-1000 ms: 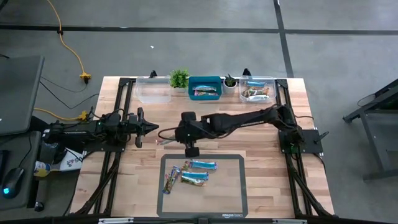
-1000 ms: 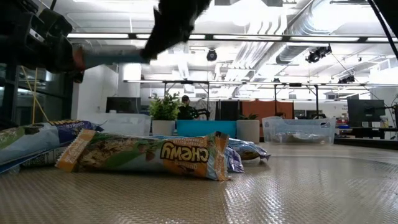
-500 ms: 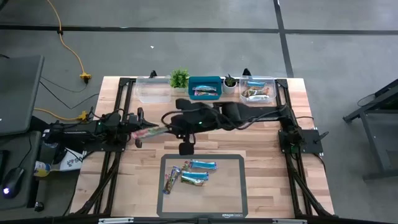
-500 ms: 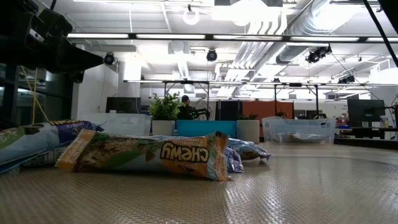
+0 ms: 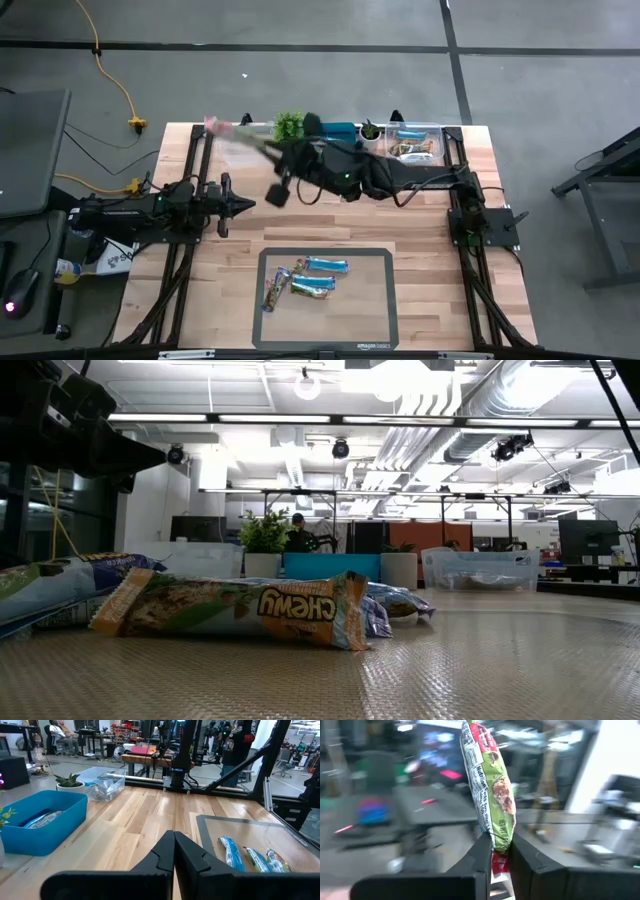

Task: Pick and place Granola Bars by type
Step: Put the red granola bar into the blue bin

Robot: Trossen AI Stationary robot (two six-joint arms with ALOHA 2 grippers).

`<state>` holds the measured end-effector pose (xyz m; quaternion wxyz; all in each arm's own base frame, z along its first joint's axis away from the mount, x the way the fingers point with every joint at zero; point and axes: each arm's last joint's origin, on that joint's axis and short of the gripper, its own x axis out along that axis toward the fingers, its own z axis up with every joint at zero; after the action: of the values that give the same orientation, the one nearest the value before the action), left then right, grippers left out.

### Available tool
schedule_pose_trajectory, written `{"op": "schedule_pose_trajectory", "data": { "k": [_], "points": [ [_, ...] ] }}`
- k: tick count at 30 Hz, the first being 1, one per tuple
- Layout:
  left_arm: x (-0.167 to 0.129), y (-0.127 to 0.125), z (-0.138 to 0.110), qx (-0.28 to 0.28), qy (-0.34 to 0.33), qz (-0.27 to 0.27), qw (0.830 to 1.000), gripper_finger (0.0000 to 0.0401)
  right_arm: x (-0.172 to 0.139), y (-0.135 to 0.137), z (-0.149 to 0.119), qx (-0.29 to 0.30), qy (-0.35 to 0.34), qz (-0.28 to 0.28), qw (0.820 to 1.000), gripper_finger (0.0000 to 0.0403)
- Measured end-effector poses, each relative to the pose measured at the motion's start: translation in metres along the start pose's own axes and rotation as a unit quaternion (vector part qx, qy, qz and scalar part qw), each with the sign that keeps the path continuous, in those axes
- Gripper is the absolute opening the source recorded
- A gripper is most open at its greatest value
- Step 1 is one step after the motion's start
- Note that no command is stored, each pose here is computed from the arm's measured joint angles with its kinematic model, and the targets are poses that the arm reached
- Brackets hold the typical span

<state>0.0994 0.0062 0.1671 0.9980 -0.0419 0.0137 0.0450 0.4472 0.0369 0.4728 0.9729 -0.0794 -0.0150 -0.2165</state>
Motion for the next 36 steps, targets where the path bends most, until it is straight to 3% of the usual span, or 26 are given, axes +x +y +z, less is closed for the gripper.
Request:
{"op": "schedule_pose_trajectory", "data": {
  "k": [5,9,14,21,27,32,36],
  "points": [
    [0.0,0.0,0.0,0.0,0.0,0.0,1.0,0.0001,0.007,-0.021,0.001,-0.037,0.003,-0.111,0.993,0.0026],
    [0.0,0.0,0.0,0.0,0.0,0.0,1.0,0.0001,0.016,-0.044,-0.007,-0.075,0.047,-0.199,0.976,0.0036],
    [0.0,0.0,0.0,0.0,0.0,0.0,1.0,0.0001,0.029,-0.08,-0.029,-0.109,0.124,-0.241,0.956,0.0046],
    [0.0,0.0,0.0,0.0,0.0,0.0,1.0,0.0001,0.041,-0.148,-0.067,-0.101,0.243,-0.223,0.939,0.0033],
    [0.0,0.0,0.0,0.0,0.0,0.0,1.0,0.0001,0.037,-0.209,-0.1,-0.103,0.366,-0.172,0.909,0.0032],
    [0.0,0.0,0.0,0.0,0.0,0.0,1.0,0.0001,0.028,-0.254,-0.123,-0.082,0.449,-0.092,0.885,0.0038],
    [0.0,0.0,0.0,0.0,0.0,0.0,1.0,0.0001,0.026,-0.279,-0.146,-0.049,0.475,-0.017,0.878,0.0035]
  ]
}}
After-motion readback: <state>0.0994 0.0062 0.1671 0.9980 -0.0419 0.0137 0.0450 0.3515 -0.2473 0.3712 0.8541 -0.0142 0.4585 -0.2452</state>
